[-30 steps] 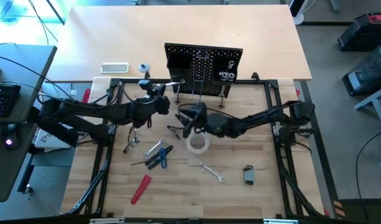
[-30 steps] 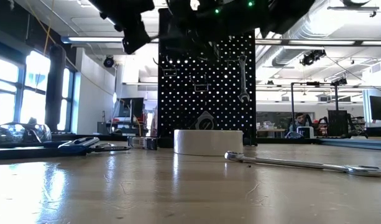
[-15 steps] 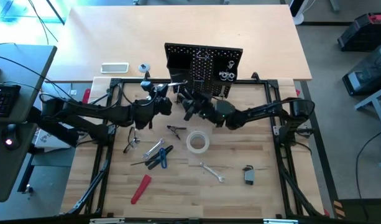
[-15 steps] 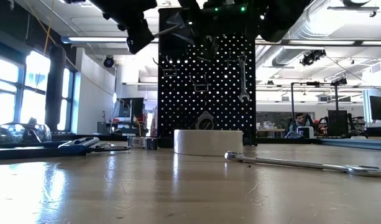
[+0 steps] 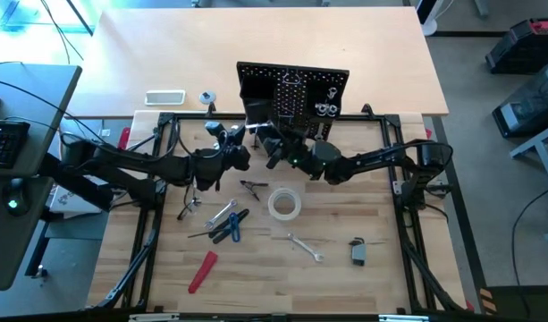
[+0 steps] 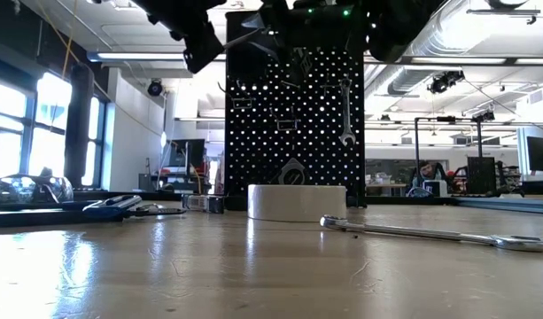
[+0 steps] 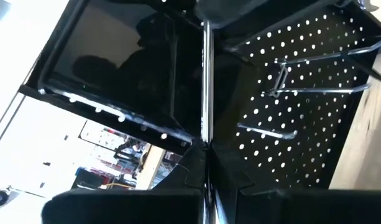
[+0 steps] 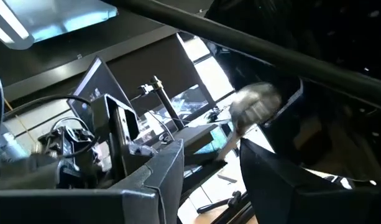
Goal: Hang tools onto peg board
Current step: Hang the silver wrench on the peg board
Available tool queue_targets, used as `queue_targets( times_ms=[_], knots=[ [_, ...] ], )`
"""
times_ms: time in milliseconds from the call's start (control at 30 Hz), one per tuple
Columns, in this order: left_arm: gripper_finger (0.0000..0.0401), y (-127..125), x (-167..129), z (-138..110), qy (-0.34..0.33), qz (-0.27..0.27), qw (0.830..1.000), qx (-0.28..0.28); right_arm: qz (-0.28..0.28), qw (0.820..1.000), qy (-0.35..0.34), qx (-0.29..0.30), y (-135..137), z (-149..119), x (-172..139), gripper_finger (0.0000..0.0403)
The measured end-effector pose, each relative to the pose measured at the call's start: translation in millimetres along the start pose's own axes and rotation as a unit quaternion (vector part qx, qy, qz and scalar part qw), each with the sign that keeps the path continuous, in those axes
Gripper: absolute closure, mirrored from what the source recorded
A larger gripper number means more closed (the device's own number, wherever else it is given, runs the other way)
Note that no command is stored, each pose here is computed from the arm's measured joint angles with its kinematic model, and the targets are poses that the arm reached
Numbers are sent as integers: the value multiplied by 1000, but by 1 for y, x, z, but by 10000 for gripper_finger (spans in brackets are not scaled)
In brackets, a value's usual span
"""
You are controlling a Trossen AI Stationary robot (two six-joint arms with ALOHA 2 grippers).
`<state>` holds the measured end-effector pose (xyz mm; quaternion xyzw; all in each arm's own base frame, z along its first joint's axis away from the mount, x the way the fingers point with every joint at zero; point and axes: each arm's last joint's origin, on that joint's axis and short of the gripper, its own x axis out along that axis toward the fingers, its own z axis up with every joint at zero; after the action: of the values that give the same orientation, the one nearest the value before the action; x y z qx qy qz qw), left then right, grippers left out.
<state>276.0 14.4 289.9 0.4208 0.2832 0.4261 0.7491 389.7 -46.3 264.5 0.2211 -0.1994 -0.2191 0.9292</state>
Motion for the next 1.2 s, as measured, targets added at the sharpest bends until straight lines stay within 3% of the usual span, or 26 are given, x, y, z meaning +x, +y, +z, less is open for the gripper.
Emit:
queue_targets(
  times_ms=[533, 833, 1200],
  knots=[
    [401, -32, -3, 24, -37, 25, 998, 39, -20, 1000, -8, 3, -1, 0, 0, 260],
    [401, -28, -3, 25, -32, 39, 998, 27, -16, 1000, -4, -13, 2, -1, -2, 320],
    [401, -26, 1, 23, -21, 45, 998, 34, -16, 1000, -5, -24, 6, -3, -3, 316]
  ],
)
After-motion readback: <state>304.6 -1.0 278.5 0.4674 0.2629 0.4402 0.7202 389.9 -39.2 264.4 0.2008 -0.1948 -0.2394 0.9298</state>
